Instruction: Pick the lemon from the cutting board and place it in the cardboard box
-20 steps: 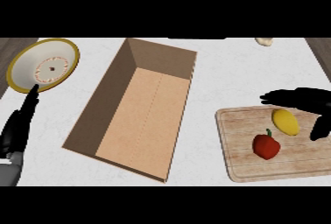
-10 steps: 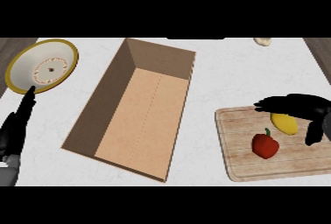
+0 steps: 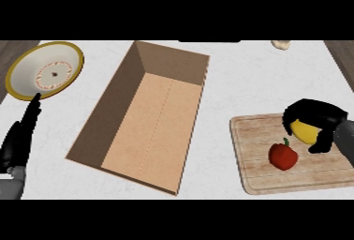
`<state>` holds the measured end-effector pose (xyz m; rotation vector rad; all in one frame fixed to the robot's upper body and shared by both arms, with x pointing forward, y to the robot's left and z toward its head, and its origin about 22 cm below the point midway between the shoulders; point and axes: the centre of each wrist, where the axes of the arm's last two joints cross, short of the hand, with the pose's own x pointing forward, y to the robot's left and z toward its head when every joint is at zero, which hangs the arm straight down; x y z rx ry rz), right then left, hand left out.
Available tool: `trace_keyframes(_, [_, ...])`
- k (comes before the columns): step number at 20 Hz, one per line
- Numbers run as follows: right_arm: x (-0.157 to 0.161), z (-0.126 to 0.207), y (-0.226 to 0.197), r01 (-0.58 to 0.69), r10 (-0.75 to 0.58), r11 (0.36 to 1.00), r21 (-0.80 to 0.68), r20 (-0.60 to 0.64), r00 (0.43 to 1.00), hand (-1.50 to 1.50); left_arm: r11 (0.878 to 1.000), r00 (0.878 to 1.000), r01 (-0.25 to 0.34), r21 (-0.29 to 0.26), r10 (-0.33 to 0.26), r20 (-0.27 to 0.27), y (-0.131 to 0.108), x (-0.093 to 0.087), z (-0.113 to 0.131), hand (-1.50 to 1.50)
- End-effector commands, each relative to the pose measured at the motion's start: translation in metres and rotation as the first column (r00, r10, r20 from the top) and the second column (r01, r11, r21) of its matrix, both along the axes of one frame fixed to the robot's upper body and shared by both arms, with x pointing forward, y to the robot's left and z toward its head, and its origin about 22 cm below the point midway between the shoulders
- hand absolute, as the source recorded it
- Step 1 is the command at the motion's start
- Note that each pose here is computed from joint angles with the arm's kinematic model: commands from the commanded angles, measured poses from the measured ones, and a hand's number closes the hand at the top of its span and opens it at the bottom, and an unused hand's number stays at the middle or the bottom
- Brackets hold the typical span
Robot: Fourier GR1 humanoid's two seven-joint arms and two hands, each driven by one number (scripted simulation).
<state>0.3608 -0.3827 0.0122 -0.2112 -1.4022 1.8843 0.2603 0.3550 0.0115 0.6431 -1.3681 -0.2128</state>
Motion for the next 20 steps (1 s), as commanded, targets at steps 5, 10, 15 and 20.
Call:
trace_keyframes(5, [0.008,0.001,0.014,0.016,-0.046,0.991,0.135,0.220,0.974,1.50,1.000,1.000,0.006,-0.001,-0.006,-0.003,-0.002,-0.006,-0.008,0.00])
trace_keyframes(10, [0.044,0.026,0.077,0.215,-0.253,0.962,0.167,0.258,0.932,1.50,1.000,1.000,-0.010,0.011,0.010,0.002,0.008,-0.004,0.005,0.00])
trace_keyframes(15, [0.049,0.052,0.096,0.233,-0.298,0.949,0.213,0.354,0.887,1.50,1.000,1.000,-0.004,-0.007,0.004,0.008,0.009,-0.009,0.012,0.00])
trace_keyframes(20, [0.051,0.093,0.110,0.058,-0.279,0.902,0.427,0.475,0.835,1.50,1.000,1.000,-0.021,0.014,0.022,-0.005,0.003,-0.009,0.004,0.00])
